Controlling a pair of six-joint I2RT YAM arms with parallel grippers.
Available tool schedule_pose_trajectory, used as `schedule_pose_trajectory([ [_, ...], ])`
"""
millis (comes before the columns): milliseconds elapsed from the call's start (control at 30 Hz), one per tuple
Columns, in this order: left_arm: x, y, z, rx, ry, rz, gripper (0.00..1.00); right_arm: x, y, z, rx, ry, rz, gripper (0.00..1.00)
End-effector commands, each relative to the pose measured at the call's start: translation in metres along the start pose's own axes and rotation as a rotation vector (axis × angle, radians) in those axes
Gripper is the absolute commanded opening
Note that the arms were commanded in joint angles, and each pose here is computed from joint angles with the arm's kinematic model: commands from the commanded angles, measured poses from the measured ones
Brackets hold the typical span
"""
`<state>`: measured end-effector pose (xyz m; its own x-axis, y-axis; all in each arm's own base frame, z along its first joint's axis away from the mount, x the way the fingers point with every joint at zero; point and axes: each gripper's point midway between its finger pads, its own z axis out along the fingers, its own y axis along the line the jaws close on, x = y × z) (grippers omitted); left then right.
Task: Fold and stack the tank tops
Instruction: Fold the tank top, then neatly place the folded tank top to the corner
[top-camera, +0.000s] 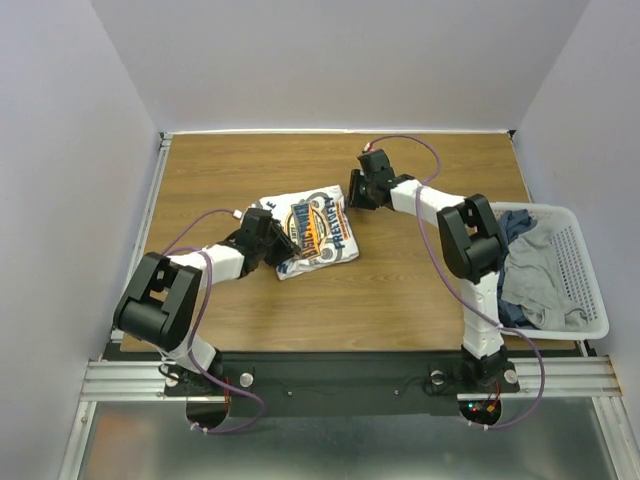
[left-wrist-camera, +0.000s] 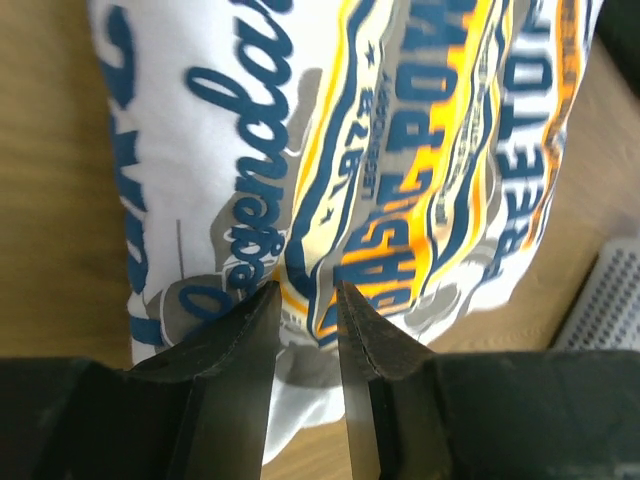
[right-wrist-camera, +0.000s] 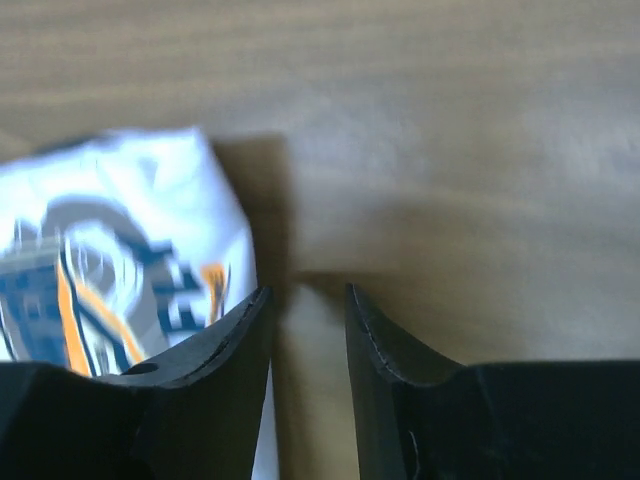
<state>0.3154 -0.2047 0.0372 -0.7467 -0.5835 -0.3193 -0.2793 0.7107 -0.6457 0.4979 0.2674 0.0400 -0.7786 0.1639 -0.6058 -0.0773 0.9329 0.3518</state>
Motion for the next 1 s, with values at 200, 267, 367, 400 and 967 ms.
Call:
schedule_pose_trajectory([
  [200, -0.067, 0.003, 0.007, -0.057, -0.100, 0.054, 0.40, 0.036, 0.051, -0.073, -0.016, -0.074, -0.167, 0.60],
  [267, -0.068, 0.003, 0.011, -0.060, -0.095, 0.057, 0.40, 0.048, 0.047, -0.071, 0.011, -0.062, -0.173, 0.61],
  [367, -0.073, 0.000, 0.013, -0.055, -0.098, 0.056, 0.40, 0.078, 0.038, -0.067, 0.031, -0.005, -0.187, 0.61],
  [400, -0.075, 0.000, 0.012, -0.055, -0.100, 0.056, 0.40, 0.086, 0.035, -0.065, 0.041, 0.010, -0.198, 0.61],
  [967, -0.159, -0.022, -0.032, -0.106, -0.306, 0.168, 0.61, 0.120, 0.005, -0.073, 0.095, 0.063, -0.190, 0.43],
])
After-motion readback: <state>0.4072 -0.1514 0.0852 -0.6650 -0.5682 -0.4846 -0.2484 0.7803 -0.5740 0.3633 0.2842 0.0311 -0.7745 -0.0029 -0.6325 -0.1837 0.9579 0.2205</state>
